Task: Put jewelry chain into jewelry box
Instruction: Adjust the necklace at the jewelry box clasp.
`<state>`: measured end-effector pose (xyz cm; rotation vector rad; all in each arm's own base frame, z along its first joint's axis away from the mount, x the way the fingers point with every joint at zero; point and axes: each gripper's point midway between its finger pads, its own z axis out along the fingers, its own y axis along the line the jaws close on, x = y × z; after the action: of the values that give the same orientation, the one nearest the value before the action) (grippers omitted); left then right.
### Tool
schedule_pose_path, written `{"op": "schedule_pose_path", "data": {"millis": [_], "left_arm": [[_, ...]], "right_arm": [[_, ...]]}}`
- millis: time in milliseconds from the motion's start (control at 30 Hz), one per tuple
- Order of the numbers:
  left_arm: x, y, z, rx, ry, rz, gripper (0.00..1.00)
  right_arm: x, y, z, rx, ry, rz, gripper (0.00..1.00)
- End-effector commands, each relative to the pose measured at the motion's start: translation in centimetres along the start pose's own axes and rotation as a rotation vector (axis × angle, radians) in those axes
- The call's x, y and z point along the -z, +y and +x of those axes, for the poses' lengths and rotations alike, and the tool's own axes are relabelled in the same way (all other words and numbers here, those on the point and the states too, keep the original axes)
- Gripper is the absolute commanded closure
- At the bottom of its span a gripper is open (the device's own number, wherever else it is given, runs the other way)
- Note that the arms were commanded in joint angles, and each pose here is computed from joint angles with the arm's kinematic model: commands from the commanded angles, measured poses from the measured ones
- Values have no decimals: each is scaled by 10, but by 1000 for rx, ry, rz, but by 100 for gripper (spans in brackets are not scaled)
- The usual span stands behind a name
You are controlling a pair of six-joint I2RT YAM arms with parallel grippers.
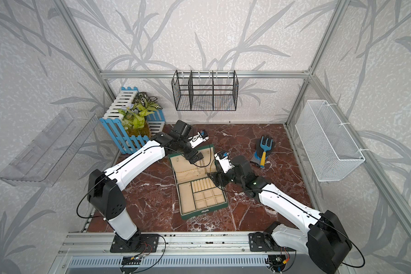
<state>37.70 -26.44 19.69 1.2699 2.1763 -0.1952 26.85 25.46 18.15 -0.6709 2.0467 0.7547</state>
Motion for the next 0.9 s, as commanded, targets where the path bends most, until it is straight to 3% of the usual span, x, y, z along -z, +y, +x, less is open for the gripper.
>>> {"op": "schedule_pose_path", "data": {"millis": [0,167,433,867], "left_arm": [[3,1,0,-34,18,-15,3],[2,4,-4,-47,-1,-48,14],[-3,5,-3,-56,7,-71,17],[-13,4,0,-80,30,-126,41]], "right_arm": [[7,2,-10,-8,-52,-3,19],[7,1,-8,-17,-52,0,19],[7,-1,-3,-29,-47,8,19],[9,-3,3,-45,-47,20,19]]}}
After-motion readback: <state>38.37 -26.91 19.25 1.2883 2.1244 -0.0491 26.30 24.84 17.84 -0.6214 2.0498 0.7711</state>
